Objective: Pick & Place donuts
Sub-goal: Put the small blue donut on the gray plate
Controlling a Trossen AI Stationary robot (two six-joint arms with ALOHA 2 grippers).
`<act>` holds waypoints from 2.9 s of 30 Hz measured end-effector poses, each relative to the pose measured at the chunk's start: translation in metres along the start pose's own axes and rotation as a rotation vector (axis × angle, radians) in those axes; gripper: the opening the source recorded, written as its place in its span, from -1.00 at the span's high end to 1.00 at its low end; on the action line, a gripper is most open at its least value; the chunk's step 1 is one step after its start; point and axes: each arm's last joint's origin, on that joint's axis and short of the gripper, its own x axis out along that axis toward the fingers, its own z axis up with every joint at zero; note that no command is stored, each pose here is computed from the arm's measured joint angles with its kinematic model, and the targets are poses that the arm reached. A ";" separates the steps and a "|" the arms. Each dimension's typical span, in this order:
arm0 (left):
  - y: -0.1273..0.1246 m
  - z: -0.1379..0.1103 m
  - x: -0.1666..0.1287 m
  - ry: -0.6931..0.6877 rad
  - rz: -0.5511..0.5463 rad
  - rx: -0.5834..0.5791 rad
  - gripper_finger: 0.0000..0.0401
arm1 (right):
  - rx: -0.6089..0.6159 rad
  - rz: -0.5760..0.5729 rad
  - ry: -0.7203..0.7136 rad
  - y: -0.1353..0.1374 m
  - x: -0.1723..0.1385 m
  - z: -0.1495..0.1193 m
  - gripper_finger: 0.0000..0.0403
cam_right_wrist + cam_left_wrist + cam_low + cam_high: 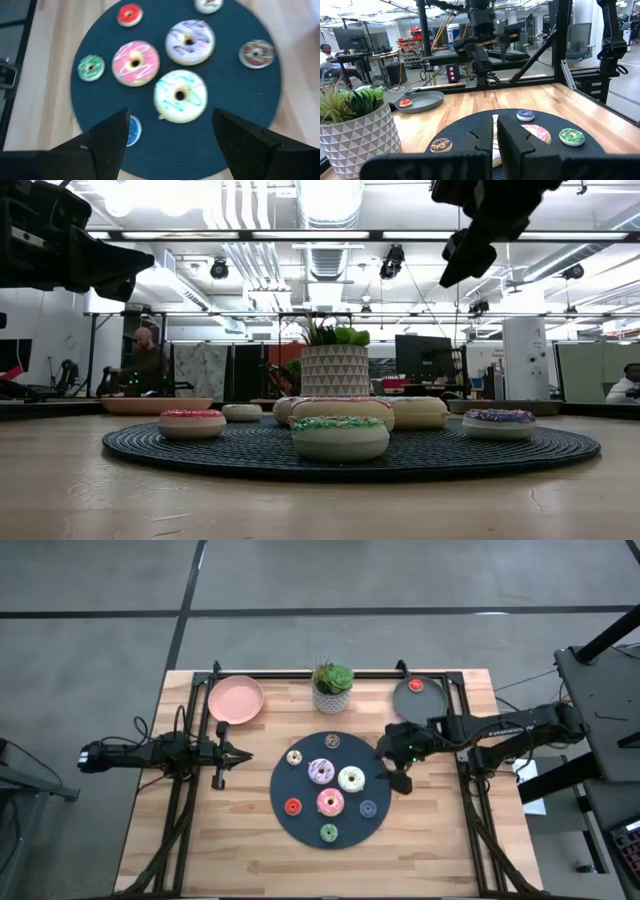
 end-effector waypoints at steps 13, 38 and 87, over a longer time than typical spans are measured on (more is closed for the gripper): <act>0.000 -0.001 0.001 0.009 -0.001 0.000 1.00 | -0.212 0.128 0.022 0.050 0.017 -0.001 -0.40; 0.000 -0.001 0.001 0.012 -0.002 0.000 1.00 | -0.340 0.144 0.228 0.099 0.065 0.020 -0.40; 0.000 -0.001 0.001 0.018 -0.002 0.000 1.00 | -0.456 0.083 0.433 0.073 0.111 -0.016 -0.49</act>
